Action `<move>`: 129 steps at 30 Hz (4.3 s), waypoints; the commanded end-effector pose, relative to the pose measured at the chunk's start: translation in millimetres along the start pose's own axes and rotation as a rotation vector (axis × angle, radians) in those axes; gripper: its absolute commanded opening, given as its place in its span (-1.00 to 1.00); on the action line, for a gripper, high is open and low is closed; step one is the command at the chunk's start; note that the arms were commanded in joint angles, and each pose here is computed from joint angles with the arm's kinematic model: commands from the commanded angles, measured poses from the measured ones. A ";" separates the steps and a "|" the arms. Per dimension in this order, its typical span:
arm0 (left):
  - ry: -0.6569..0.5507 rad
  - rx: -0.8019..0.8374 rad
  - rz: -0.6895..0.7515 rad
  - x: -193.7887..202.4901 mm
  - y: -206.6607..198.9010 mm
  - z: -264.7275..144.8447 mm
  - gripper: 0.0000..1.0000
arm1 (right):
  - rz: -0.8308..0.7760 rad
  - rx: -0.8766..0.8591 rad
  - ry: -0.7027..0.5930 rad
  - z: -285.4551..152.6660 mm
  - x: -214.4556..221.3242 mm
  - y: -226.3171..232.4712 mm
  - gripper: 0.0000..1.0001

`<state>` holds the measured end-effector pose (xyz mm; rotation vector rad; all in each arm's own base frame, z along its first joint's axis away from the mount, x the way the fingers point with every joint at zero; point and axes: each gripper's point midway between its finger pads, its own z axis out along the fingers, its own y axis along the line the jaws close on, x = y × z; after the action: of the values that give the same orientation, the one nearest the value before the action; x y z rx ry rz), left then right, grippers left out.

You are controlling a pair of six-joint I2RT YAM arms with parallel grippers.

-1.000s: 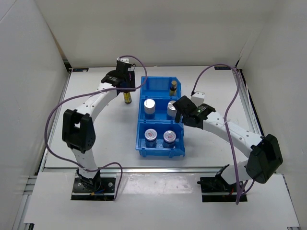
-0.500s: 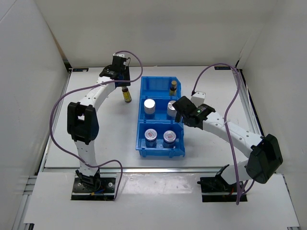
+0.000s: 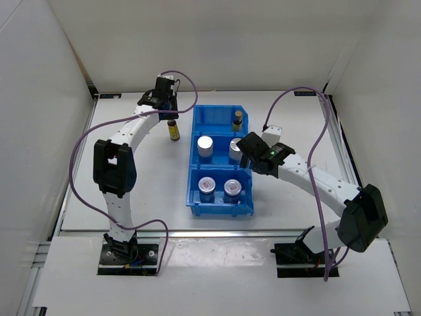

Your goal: Organize the condiment bottles

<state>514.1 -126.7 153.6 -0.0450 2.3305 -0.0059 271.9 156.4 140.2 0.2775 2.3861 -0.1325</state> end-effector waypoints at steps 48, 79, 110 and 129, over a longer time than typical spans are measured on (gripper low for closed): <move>-0.216 0.148 0.087 -53.8 -163.9 -69.5 -0.75 | 0.047 -0.001 -0.052 -5.5 -15.3 1.2 0.98; -0.235 0.117 0.014 -67.2 -125.8 -90.9 0.73 | 0.047 -0.001 -0.052 -6.0 -14.1 -0.8 0.98; -0.640 -0.268 -0.146 105.6 147.6 -285.6 1.00 | 0.040 -0.235 -0.205 -83.6 -31.9 -50.6 0.98; -0.649 -0.085 -0.065 111.1 111.3 -262.1 1.00 | -0.218 -0.381 -0.125 -123.0 -5.7 -74.8 0.98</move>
<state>243.4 -18.3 247.9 -0.1502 1.7173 0.0985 180.8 99.2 231.0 -0.1330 2.2277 0.1877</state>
